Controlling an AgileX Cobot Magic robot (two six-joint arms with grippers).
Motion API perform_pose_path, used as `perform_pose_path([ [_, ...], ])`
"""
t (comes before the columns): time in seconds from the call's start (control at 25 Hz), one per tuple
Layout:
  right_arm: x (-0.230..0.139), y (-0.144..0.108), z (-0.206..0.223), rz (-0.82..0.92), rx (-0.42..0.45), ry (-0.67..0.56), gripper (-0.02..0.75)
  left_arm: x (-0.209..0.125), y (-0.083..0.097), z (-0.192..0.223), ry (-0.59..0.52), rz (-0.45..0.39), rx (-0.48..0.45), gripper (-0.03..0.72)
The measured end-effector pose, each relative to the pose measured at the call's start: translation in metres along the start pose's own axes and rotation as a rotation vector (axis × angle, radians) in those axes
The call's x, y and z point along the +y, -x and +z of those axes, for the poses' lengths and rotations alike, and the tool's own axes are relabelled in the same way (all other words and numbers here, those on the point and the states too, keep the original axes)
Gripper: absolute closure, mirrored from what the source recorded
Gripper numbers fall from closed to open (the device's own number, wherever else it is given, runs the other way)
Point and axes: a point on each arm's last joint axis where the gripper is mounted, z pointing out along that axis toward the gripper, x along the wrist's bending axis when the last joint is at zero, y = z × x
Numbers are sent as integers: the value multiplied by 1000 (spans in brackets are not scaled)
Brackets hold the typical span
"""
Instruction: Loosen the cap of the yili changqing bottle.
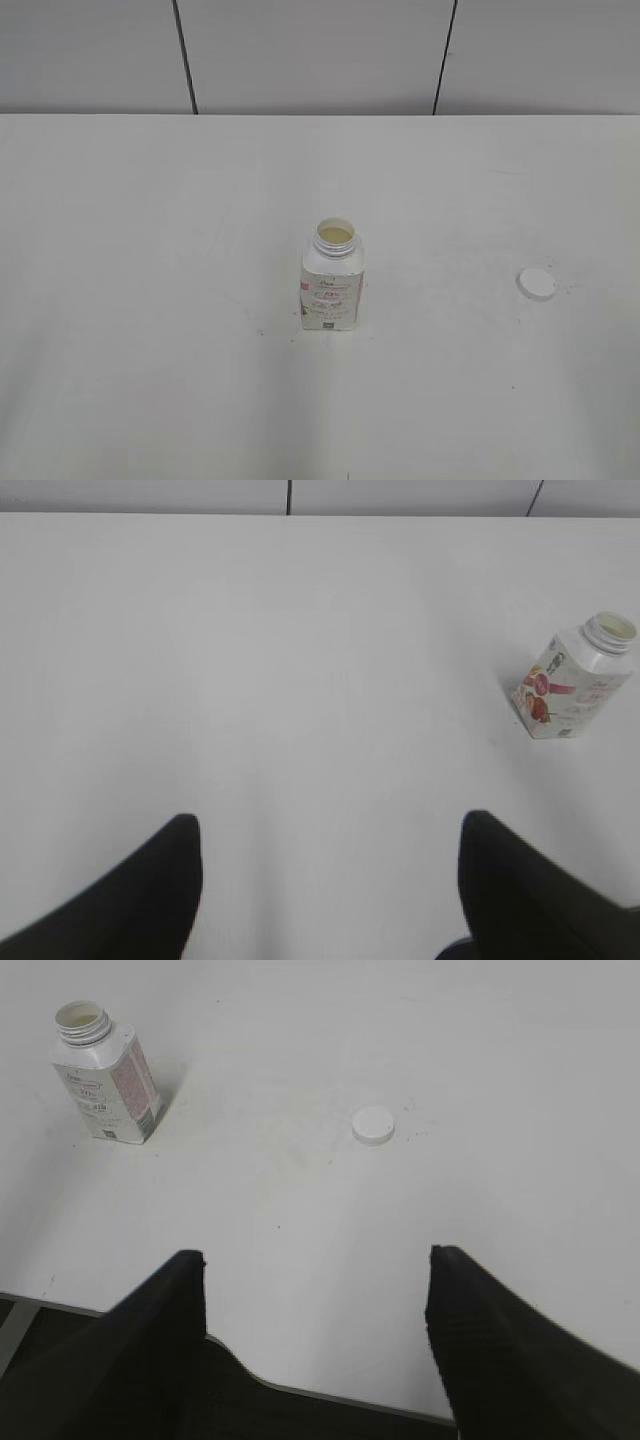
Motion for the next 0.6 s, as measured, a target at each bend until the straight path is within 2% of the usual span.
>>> perform_pose_path([
  [0.16,0,0,0,-1,-2,0,191,1,-1,0,9,18,6,197],
  [0.32,0,1,0,-3,-6,-1,191,1,-5,1,13,50,54,197],
  [0.6,-1,3,0,-16,-32,-7,191,1,-5,1,12,49,72,197],
])
